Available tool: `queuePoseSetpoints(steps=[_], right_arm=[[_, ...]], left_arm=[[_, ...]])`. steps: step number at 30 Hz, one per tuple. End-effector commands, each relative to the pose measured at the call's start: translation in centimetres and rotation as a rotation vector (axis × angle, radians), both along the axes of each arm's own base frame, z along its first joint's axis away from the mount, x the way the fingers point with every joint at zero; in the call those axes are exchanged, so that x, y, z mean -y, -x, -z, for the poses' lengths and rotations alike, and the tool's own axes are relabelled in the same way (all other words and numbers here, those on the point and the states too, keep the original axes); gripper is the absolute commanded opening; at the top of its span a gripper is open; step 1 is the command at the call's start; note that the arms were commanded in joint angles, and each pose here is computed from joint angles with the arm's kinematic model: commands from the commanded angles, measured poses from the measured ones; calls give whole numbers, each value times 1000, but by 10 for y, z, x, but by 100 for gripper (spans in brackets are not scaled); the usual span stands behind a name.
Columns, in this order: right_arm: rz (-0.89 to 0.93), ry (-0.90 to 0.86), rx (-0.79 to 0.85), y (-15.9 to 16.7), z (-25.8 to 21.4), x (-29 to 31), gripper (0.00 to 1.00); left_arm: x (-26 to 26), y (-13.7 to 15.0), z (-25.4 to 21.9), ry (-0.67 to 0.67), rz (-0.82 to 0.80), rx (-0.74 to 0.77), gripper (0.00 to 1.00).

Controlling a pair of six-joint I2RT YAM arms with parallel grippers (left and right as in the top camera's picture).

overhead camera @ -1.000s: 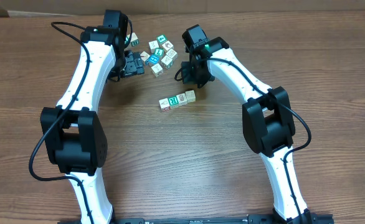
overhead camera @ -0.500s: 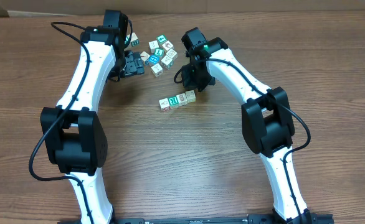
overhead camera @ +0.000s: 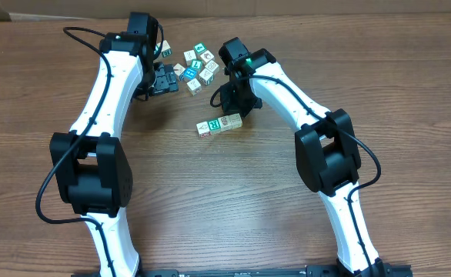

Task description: Form a horizontal line

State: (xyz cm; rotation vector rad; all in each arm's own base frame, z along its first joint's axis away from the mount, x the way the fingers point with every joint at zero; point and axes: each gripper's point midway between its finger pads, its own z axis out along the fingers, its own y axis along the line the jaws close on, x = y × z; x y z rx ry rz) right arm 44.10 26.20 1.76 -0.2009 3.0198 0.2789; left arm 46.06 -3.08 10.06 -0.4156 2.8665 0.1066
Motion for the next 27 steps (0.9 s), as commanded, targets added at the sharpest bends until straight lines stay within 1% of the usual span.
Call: queuePoseSetpoints(steps=[1, 4, 8, 13, 19, 21, 25, 27], right_arm=[[-9, 3, -8, 2, 5, -2, 6], [-8, -7, 12, -3, 4, -4, 6], [20, -11, 73, -23, -1, 4, 7], [75, -9, 66, -32, -2, 25, 9], [111, 23, 3, -25, 1, 49, 9], [120, 36, -25, -21, 2, 56, 9], [130, 69, -95, -5, 4, 68, 10], [129, 82, -124, 2, 5, 71, 10]], left_arm=[[-3, -4, -13, -5, -5, 35, 100], [-3, -4, -13, -5, -5, 35, 100], [-3, -4, -13, -5, -5, 35, 99], [-3, -4, -13, -5, -5, 35, 99], [-3, -4, -13, -5, -5, 35, 100], [0, -5, -13, 13, -14, 40, 100], [7, -19, -17, 59, -21, 101, 100], [8, -18, -17, 65, -19, 97, 100]])
